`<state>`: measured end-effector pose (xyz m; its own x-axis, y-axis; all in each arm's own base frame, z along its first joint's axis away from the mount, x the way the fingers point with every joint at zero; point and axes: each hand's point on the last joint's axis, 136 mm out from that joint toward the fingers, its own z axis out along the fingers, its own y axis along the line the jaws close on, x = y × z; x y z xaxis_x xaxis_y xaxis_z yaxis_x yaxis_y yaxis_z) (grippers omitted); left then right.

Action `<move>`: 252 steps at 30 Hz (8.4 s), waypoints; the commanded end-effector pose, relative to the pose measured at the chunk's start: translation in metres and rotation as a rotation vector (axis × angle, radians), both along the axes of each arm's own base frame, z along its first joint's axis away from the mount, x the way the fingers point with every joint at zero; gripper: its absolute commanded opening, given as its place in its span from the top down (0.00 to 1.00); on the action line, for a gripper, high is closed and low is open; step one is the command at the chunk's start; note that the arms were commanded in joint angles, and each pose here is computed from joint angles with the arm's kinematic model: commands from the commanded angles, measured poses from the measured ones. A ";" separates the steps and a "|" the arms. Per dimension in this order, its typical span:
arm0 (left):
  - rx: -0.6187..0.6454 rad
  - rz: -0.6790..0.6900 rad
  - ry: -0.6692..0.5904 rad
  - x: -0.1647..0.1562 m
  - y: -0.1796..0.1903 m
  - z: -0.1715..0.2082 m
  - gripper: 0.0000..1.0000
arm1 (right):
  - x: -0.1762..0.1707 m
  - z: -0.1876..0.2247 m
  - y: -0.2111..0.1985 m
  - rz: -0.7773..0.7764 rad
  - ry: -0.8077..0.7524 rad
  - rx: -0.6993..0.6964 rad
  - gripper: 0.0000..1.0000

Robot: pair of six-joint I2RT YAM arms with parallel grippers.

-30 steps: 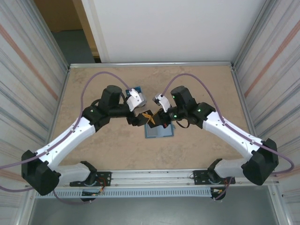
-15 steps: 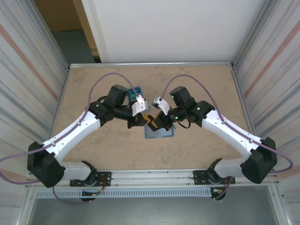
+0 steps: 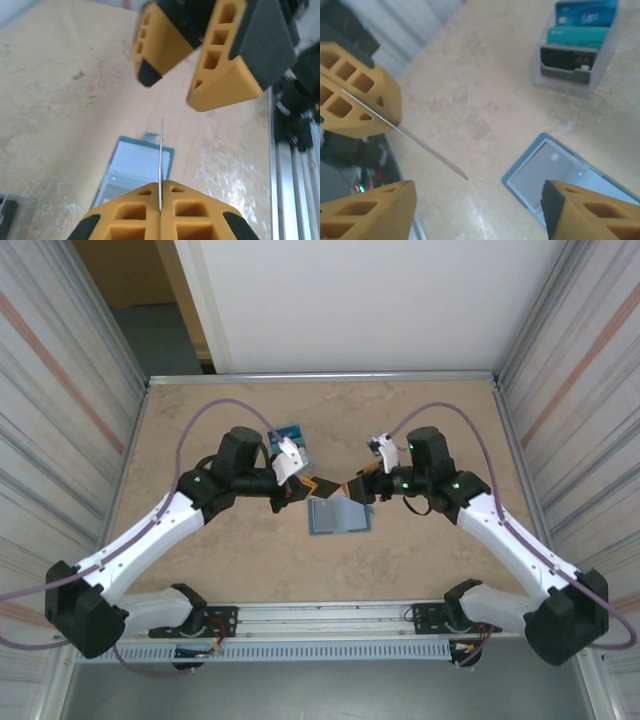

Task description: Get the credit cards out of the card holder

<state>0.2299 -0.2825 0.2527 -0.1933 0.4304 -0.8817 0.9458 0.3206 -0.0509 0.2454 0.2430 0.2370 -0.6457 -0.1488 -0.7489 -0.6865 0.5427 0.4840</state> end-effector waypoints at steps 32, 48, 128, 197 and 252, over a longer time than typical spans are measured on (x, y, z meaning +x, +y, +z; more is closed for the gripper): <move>-0.580 0.020 0.376 -0.005 -0.002 0.088 1.00 | -0.041 0.097 0.026 0.188 -0.179 0.387 0.57; -0.570 0.014 0.352 -0.007 -0.001 0.091 1.00 | -0.017 0.083 0.029 0.101 -0.118 0.370 0.47; 0.356 0.115 -0.291 0.148 0.037 -0.044 1.00 | 0.027 0.065 -0.063 -0.418 -0.108 0.111 0.01; 0.347 0.046 -0.065 0.189 0.057 -0.113 0.68 | 0.038 -0.008 -0.077 -0.604 0.040 -0.125 0.01; -0.214 1.156 -0.118 0.104 0.203 -0.012 0.01 | 0.010 -0.221 0.062 -0.282 0.324 -0.810 0.37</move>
<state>0.3314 -0.0811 0.2323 -0.3104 -0.0861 -0.9467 0.1165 0.9849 -0.1278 0.2581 0.3115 0.0267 -0.8737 -0.3867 -0.2952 -0.4109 0.9114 0.0220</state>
